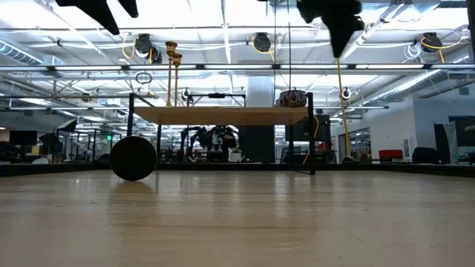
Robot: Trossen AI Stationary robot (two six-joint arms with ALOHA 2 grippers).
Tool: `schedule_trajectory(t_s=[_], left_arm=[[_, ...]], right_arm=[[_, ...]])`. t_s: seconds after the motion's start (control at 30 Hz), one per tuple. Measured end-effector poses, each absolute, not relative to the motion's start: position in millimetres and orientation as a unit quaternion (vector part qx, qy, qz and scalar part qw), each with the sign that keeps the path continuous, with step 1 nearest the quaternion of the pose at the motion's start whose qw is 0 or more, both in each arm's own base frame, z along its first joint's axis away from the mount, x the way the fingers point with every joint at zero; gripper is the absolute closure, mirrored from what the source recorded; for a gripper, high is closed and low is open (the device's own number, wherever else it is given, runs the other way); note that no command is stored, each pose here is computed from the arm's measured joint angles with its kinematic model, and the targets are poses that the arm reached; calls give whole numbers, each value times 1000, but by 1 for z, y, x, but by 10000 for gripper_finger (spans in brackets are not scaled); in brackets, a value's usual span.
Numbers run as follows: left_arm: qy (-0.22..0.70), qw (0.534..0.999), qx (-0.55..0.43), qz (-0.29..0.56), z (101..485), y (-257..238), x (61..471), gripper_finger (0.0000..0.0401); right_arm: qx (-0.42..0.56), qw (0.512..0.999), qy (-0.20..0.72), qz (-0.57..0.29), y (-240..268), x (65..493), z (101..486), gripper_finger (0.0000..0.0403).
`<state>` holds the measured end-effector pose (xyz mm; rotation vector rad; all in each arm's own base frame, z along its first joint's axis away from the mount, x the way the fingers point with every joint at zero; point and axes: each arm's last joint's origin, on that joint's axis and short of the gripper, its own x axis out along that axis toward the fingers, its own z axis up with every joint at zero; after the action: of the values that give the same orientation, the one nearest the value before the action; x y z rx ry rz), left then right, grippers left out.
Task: Pick & Place candle stick holders
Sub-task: Put the red white scented candle on the shelf
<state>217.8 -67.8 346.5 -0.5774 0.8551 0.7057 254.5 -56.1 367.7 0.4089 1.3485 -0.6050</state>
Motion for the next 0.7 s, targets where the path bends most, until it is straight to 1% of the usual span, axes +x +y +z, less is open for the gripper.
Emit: schedule_trajectory(t_s=[0.1, 0.23, 0.37, 0.5, 0.6, 0.7], left_arm=[[393, 812, -281, 329, 347, -68, 219, 128], [384, 814, -289, 326, 348, -69, 221, 128], [384, 814, -290, 326, 348, -69, 221, 128], [384, 813, -292, 327, 348, -69, 221, 128], [384, 812, -292, 328, 348, -69, 221, 128], [384, 813, -291, 328, 348, -69, 221, 128]], right_arm=[[180, 729, 610, -251, -48, 248, 356, 403], [181, 761, 590, -201, -44, 244, 344, 403], [189, 794, 552, -171, -46, 242, 331, 403], [179, 828, 506, -163, -51, 241, 320, 403], [188, 842, 482, -155, -56, 239, 310, 403], [200, 842, 477, -152, -60, 237, 297, 403]])
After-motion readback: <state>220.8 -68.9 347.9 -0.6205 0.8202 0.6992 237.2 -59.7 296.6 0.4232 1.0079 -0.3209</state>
